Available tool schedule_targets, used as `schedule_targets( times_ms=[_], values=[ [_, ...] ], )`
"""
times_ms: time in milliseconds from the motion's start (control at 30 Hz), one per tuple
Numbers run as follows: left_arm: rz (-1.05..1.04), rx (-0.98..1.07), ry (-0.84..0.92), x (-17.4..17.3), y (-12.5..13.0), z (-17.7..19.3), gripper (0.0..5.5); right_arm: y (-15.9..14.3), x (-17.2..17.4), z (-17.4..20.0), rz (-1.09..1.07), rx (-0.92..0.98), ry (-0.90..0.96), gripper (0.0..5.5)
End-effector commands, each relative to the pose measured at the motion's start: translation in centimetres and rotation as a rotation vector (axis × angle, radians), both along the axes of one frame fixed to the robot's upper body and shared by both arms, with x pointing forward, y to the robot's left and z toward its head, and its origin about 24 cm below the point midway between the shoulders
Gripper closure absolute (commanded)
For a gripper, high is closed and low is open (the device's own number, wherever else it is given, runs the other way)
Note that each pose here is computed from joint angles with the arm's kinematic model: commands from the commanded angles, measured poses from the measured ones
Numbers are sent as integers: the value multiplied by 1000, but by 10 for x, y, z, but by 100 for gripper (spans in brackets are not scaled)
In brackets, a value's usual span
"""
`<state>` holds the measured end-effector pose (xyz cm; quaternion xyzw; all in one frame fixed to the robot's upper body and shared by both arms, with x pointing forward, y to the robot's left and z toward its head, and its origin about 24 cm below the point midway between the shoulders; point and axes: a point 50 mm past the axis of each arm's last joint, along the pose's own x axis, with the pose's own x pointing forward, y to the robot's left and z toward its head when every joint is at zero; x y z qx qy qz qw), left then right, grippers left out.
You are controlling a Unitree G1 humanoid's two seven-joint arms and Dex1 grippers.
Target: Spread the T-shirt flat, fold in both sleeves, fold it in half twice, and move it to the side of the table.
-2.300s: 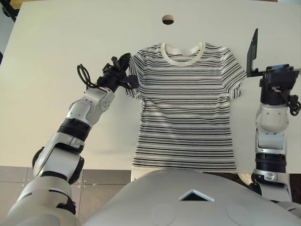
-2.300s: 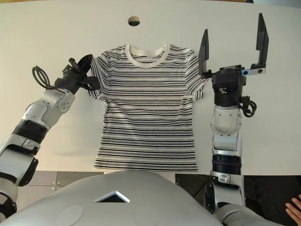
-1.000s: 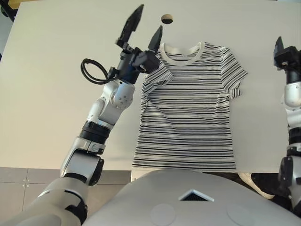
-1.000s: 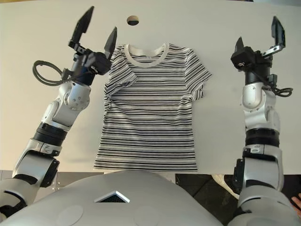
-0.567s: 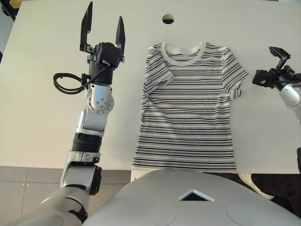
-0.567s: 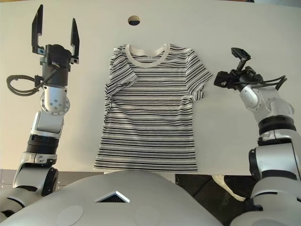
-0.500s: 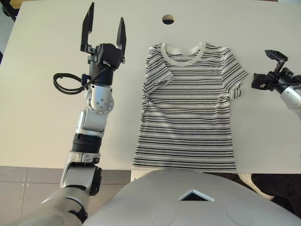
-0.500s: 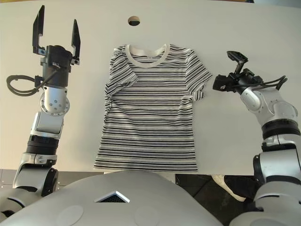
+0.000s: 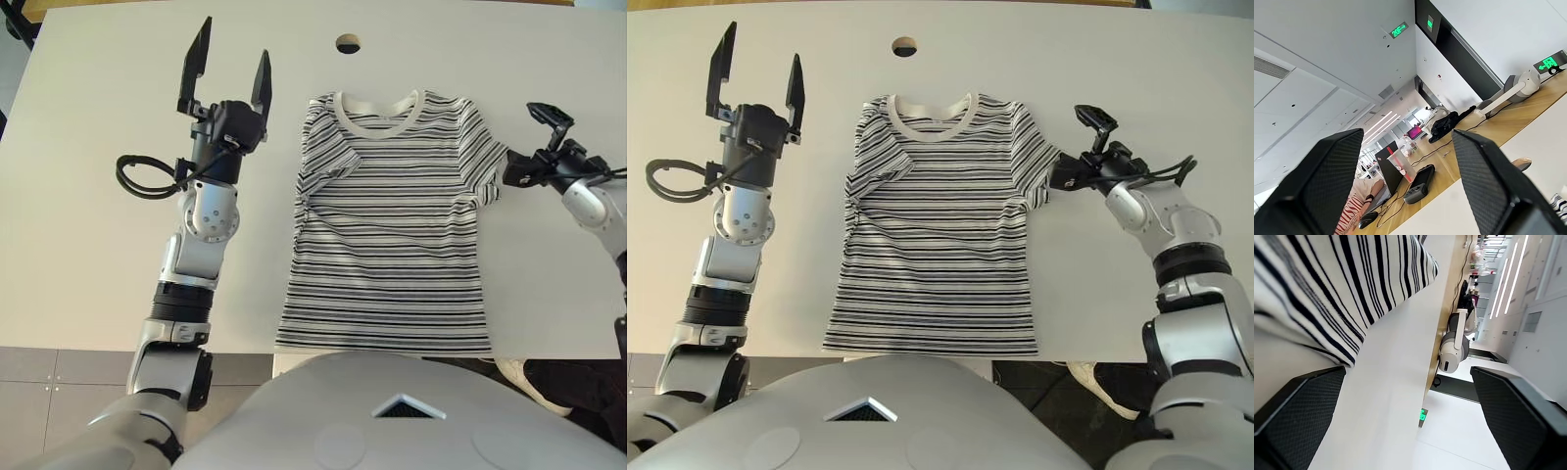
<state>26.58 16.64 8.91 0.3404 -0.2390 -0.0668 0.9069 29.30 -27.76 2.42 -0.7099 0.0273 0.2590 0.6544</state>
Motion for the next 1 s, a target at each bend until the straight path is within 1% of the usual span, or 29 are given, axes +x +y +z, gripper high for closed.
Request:
schedule_targets(
  times_ms=[33, 233, 367, 467, 533, 600, 800, 833, 933, 1000],
  values=[
    [-18, 32, 28, 0, -3, -6, 217, 15, -28, -40, 96, -21, 198, 77],
    [-28, 36, 29, 0, -3, -6, 217, 11, -41, -31, 171, -15, 250, 77],
    [-46, 37, 25, 0, -7, -5, 217, 18, -45, -29, 208, -5, 264, 77],
    [-50, 37, 24, 1, -7, -6, 217, 21, -38, -32, 179, -11, 238, 77],
    [-51, 36, 25, 0, -7, -6, 212, 20, -32, -34, 142, -8, 214, 110],
    [-52, 35, 24, 0, -7, -6, 212, 19, -29, -37, 120, -10, 204, 155],
    [-59, 34, 26, 0, -8, -7, 212, 17, -30, -50, 89, -25, 242, 288],
    [-62, 34, 27, -1, -8, -7, 212, 17, -30, -51, 90, -26, 245, 303],
    [-65, 32, 29, -1, -9, -8, 212, 18, -30, -53, 91, -26, 248, 381],
    [-67, 30, 29, -1, -10, -8, 212, 18, -31, -54, 88, -24, 249, 414]
  ],
)
